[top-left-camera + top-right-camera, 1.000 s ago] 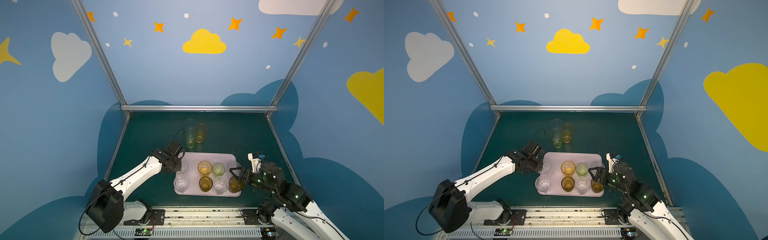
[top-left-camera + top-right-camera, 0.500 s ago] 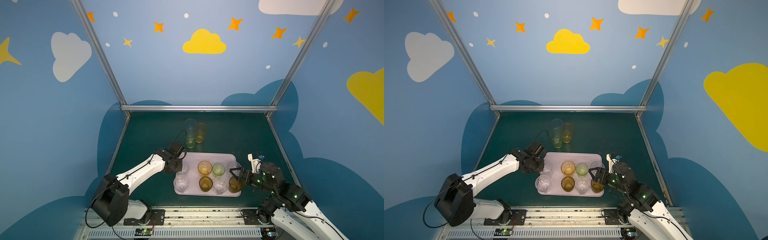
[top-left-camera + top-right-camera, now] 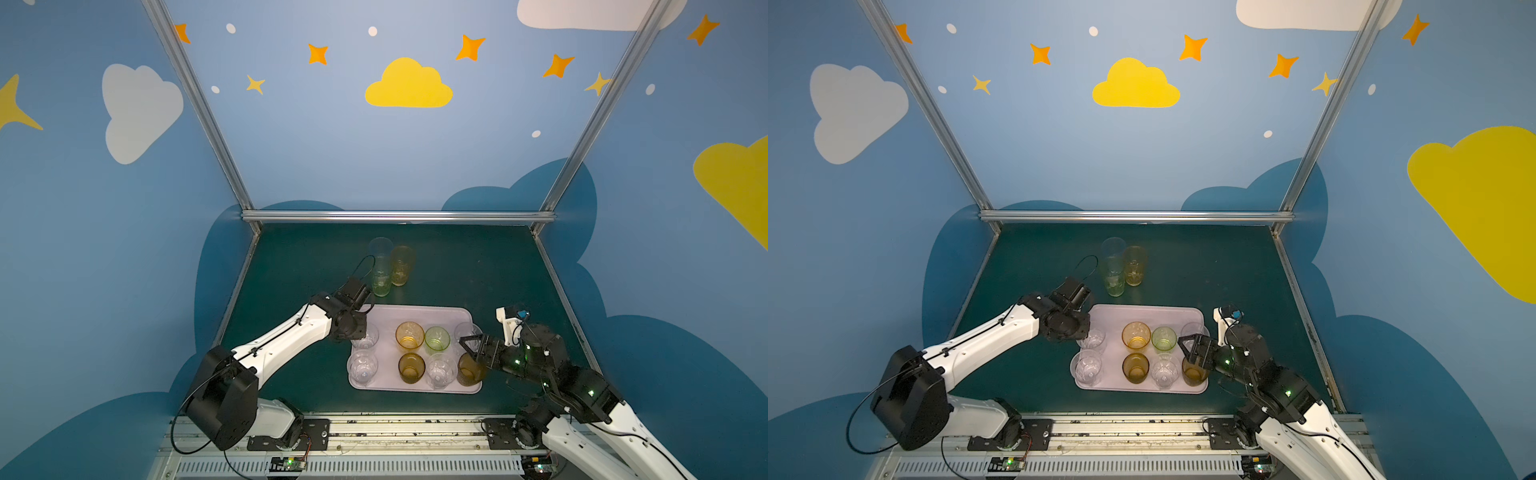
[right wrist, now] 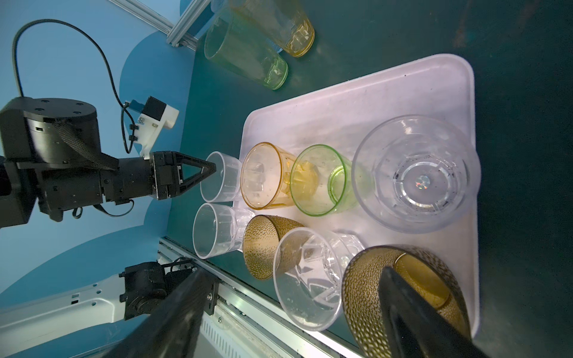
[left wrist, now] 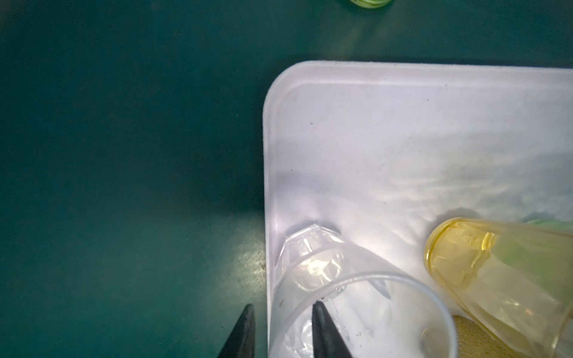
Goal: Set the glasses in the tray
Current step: 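Lower the clear glass onto the tray corner and open the left gripper, then withdraw the left gripper from the tray while the right gripper rises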
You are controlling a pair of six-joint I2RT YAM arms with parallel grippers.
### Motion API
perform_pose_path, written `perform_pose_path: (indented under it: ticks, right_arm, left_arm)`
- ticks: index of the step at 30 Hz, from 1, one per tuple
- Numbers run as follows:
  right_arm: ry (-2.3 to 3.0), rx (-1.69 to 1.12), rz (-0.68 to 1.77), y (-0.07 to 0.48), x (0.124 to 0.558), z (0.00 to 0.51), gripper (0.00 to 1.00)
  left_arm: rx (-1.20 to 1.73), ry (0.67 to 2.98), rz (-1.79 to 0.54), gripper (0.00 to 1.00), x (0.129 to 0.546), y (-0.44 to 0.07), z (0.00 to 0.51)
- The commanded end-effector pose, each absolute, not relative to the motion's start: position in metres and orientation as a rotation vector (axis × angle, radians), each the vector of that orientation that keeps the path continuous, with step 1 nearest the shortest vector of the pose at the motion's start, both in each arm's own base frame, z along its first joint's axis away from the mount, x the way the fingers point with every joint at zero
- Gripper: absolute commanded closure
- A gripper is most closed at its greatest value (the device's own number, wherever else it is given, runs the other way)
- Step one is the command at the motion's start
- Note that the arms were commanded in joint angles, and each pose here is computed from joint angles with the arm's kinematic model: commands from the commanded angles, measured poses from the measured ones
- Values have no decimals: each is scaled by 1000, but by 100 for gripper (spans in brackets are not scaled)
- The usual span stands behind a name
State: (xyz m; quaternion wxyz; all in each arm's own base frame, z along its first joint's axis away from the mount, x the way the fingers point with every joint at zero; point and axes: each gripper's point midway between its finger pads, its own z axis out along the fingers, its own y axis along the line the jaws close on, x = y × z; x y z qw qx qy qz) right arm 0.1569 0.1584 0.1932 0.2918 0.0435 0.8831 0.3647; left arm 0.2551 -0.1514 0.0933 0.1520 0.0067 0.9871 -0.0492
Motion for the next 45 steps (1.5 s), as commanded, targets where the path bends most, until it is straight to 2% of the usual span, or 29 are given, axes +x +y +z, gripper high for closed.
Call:
perform_pose_path:
  ticks: [1,5,9,12,17,24,31,45]
  right_arm:
    - [2375,129,950,154,155,187,14]
    - [2376,114,945,154,155,192,14]
    - [2367,121,948,152,153,193,14]
    - [2361,130,957,151,152,192,14]
    - [2348,135,959,148,151,195,14]
    - [2346,123,956,149,152,201,14]
    - [2365,87,956,155,154,230,14]
    - [2397,-100,802,179,196,242,14]
  left_arm:
    - [23,2798,-100,62,261,-146,106]
    - [20,2784,-114,51,263,-148,111]
    - [33,2757,-162,27,263,-152,123]
    - [43,2725,-196,14,262,-153,134]
    - [52,2678,-245,1,260,-154,149]
    - [54,2641,-274,0,253,-149,164]
    - [66,2549,-255,0,250,-137,186]
    - [-55,2413,-214,0,223,-81,199]
